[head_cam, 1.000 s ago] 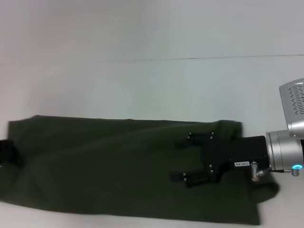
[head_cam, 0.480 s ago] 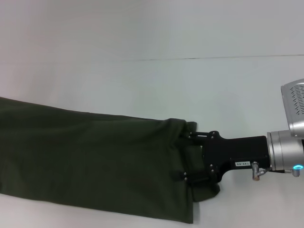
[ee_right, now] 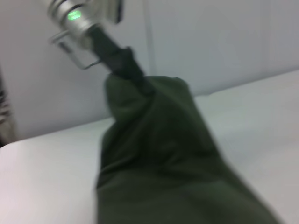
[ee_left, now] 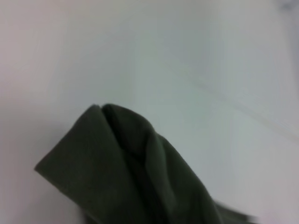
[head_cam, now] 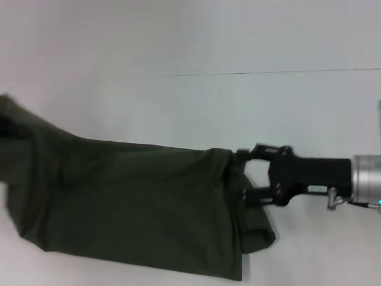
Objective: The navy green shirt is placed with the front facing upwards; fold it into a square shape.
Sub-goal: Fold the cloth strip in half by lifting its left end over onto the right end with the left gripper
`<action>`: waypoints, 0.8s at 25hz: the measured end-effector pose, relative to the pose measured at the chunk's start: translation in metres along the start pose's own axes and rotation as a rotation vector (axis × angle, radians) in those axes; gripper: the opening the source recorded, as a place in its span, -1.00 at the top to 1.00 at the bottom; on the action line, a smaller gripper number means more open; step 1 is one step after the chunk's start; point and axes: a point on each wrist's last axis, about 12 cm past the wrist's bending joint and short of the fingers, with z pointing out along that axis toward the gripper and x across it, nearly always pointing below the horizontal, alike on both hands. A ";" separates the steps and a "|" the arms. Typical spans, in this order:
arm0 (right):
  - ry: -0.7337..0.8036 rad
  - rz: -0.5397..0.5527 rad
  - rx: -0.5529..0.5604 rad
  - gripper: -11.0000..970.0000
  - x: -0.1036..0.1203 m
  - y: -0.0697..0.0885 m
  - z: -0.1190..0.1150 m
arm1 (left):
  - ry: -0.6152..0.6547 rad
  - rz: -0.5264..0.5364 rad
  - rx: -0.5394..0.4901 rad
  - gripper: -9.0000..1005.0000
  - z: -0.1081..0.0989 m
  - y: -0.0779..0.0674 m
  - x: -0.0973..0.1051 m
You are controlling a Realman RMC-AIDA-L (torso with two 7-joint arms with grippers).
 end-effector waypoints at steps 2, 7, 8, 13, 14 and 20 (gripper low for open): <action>-0.032 0.000 0.058 -0.94 0.002 -0.003 -0.006 | 0.013 0.001 0.107 0.79 0.007 -0.010 0.002; -0.071 0.022 0.158 -0.94 0.008 -0.008 -0.016 | 0.082 0.000 0.304 0.78 0.034 -0.033 0.017; -0.072 0.027 0.173 -0.94 0.009 -0.009 -0.017 | 0.097 0.000 0.318 0.78 0.041 -0.035 0.021; -0.068 0.039 0.194 -0.94 0.012 -0.010 -0.017 | 0.170 -0.012 0.360 0.78 0.081 -0.048 0.045; -0.068 0.041 0.194 -0.94 0.013 -0.010 -0.016 | 0.177 -0.015 0.364 0.78 0.089 -0.049 0.049; -0.069 0.048 0.195 -0.94 0.014 -0.009 -0.016 | 0.193 -0.071 0.347 0.77 0.131 -0.047 0.073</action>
